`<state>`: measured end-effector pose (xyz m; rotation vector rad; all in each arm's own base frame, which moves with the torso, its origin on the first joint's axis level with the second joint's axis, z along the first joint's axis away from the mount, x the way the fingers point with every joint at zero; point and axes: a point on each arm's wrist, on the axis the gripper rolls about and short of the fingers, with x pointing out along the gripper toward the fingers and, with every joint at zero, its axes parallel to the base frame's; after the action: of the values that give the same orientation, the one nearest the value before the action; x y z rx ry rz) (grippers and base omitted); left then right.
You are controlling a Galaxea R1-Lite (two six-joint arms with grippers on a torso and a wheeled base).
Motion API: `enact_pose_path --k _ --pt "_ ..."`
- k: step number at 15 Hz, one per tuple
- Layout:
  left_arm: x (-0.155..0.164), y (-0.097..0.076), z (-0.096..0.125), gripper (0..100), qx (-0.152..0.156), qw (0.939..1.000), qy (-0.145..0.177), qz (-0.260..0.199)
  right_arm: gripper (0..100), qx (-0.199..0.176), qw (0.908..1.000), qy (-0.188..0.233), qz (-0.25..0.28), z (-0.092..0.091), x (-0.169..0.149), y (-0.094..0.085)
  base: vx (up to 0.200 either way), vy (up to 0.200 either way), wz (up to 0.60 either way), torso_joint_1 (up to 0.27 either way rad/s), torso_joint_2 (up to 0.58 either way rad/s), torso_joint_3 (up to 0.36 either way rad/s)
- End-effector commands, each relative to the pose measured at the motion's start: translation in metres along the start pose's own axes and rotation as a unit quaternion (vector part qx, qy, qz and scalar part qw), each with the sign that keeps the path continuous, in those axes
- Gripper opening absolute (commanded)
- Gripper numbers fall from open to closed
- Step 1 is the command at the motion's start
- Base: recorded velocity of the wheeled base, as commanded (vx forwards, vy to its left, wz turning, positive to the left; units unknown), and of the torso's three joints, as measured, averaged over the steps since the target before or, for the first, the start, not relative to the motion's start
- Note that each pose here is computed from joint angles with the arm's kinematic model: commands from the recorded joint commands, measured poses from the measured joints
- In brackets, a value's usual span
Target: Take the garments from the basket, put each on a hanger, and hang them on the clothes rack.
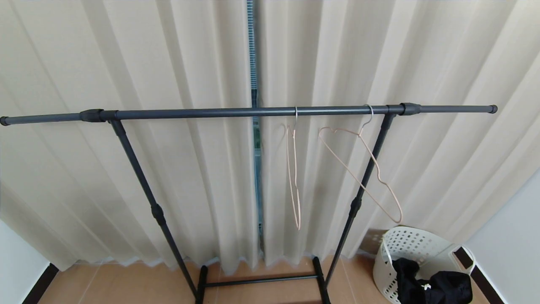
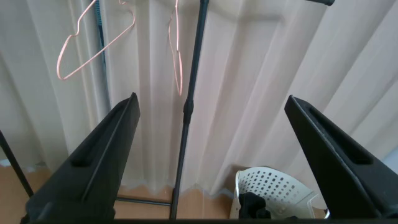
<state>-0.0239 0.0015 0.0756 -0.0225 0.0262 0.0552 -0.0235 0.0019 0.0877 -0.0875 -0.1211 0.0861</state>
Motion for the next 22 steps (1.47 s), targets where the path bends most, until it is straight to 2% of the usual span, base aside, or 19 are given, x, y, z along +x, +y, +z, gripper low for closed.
enact_pose_path --k 1,4,15,22 --pt "0.0000 0.0000 -0.0001 100 -0.001 1.0000 0.000 0.000 100 0.000 1.0000 0.000 0.000 0.0000 0.0000 0.0000 0.000 0.000 0.00 0.000 0.00 0.000" --pt "0.0000 0.0000 -0.0001 100 0.000 1.0000 0.000 -0.001 100 0.014 0.9999 0.000 -0.003 0.0000 0.0000 -0.0002 0.000 0.000 0.00 0.000 0.00 0.000" --pt "-0.0001 -0.0001 0.0003 100 -0.001 1.0000 0.000 -0.002 100 -0.005 1.0000 0.002 0.001 -0.0003 0.0001 0.0000 0.000 0.000 0.00 0.000 0.00 0.000" --pt "-0.0001 -0.0001 0.0003 100 -0.002 1.0000 0.000 -0.003 100 0.002 1.0000 0.001 0.001 -0.0001 0.0001 0.0000 0.000 0.000 0.00 0.000 0.00 0.000"
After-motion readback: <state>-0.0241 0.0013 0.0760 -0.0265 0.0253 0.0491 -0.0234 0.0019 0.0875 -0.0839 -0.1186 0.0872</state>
